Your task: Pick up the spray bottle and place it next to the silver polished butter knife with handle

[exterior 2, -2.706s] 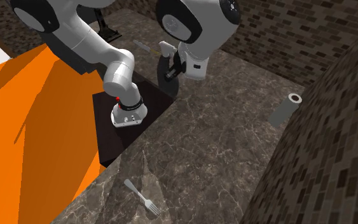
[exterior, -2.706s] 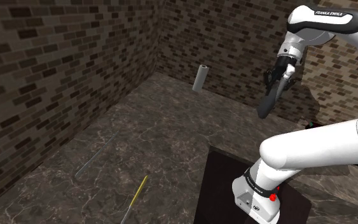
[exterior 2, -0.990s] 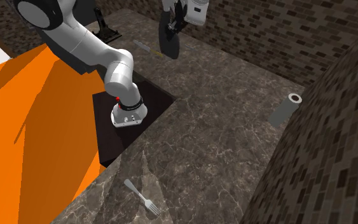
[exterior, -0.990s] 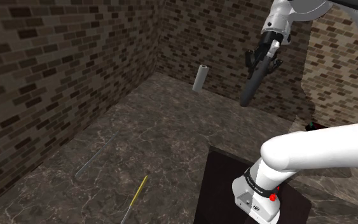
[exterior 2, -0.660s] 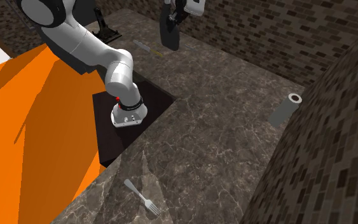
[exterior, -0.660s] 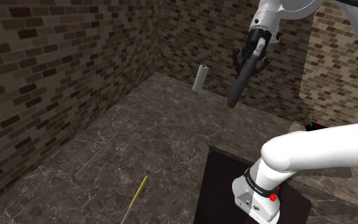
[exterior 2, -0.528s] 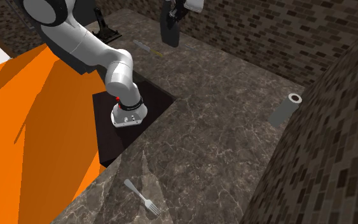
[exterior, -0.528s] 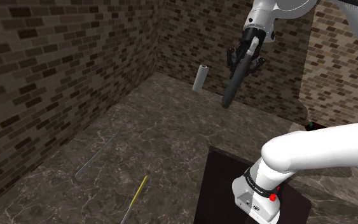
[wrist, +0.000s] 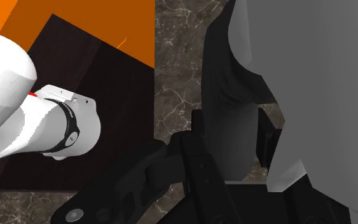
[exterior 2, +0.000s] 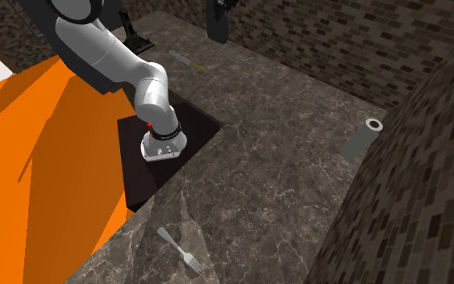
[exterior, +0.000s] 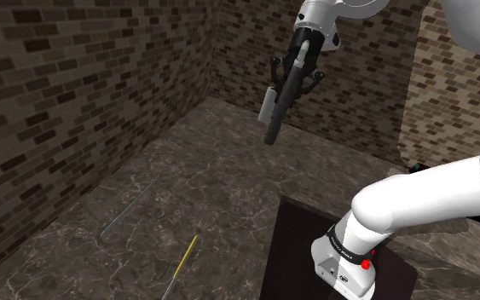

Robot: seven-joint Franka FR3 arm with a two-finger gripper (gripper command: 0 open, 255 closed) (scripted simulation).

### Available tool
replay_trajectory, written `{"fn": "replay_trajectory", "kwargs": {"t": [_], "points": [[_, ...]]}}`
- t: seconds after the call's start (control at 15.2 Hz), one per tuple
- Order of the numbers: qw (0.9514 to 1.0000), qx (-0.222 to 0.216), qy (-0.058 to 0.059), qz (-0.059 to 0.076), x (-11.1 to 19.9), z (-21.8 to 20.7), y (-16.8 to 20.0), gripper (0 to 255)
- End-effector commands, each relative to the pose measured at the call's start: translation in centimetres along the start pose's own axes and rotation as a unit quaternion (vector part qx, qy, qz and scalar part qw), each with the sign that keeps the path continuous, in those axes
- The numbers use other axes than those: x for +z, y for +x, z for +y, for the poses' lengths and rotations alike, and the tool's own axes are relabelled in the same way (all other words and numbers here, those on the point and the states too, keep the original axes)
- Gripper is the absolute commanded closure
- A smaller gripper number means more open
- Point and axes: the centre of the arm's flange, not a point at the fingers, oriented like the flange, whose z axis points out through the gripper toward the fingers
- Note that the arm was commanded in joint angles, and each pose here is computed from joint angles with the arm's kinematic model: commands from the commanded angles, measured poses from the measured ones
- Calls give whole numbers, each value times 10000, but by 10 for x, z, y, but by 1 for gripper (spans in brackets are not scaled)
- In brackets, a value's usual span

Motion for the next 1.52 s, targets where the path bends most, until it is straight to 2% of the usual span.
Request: {"fn": "replay_trajectory", "kwargs": {"t": [0.0, 1.12, 1.45], "points": [[10000, 4, 4, -5, 9, -22, -14, 255], [10000, 4, 4, -5, 78, -204, -131, 255], [10000, 4, 4, -5, 101, -204, -117, 255]]}}
